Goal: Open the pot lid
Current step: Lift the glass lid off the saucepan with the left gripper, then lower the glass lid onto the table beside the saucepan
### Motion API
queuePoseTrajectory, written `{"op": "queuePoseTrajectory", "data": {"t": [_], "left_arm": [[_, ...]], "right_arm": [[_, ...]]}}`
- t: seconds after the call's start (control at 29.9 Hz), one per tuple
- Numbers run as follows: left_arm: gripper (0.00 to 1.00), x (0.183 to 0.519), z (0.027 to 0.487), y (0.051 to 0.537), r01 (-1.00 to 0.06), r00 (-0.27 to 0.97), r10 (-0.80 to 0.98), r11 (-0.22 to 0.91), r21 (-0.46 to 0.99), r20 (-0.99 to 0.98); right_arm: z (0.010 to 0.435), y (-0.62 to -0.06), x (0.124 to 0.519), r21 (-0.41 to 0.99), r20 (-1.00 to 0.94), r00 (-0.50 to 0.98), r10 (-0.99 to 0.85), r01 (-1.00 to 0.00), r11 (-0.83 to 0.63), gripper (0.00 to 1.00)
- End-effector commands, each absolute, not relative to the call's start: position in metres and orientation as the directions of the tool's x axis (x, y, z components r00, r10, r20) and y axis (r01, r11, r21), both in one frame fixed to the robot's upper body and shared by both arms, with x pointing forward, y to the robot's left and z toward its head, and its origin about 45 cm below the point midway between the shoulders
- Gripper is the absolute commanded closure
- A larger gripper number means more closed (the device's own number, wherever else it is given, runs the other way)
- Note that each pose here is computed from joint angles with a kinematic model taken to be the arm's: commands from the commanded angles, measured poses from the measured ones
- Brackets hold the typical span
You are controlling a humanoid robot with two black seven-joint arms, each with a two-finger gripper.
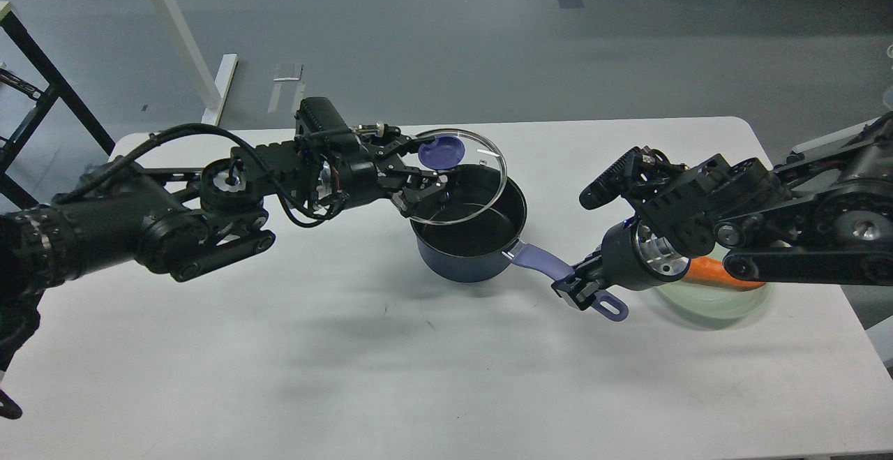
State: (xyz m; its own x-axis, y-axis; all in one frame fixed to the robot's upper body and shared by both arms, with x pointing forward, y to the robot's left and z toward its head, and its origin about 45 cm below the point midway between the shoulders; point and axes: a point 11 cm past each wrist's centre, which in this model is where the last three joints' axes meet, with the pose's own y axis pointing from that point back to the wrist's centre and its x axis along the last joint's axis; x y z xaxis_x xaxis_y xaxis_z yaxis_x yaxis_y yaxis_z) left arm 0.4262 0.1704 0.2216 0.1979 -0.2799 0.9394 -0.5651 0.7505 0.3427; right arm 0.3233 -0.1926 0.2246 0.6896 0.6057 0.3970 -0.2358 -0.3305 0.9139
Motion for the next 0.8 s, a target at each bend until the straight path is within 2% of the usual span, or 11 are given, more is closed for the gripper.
{"op": "queuePoseTrajectory", "data": {"t": [0.0,0.17,0.37,0.5,0.77], "left_arm": [[0.52,0.433,0.233,0.213,-0.626,0.211,-0.277,0.698,0.347,0.937],[0.52,0.427,0.233,0.285,-0.685,0.252,-0.309,0.612,0.395,0.917],[0.52,0.389,0.197,0.363,-0.71,0.38,-0.332,0.494,0.502,0.863],[0.52,0.365,0.171,0.386,-0.694,0.447,-0.33,0.458,0.555,0.831],[0.52,0.343,0.144,0.395,-0.687,0.472,-0.321,0.45,0.571,0.821]], "right_arm": [[0.225,-0.192,0.324,0.914,0.397,0.688,0.607,-0.236,-0.33,0.74],[0.225,-0.192,0.324,0.913,0.399,0.689,0.605,-0.237,-0.332,0.74],[0.225,-0.192,0.324,0.913,0.399,0.689,0.605,-0.237,-0.332,0.74],[0.225,-0.192,0.324,0.912,0.4,0.689,0.604,-0.238,-0.333,0.74],[0.229,-0.191,0.326,0.91,0.406,0.683,0.607,-0.246,-0.333,0.74]]}}
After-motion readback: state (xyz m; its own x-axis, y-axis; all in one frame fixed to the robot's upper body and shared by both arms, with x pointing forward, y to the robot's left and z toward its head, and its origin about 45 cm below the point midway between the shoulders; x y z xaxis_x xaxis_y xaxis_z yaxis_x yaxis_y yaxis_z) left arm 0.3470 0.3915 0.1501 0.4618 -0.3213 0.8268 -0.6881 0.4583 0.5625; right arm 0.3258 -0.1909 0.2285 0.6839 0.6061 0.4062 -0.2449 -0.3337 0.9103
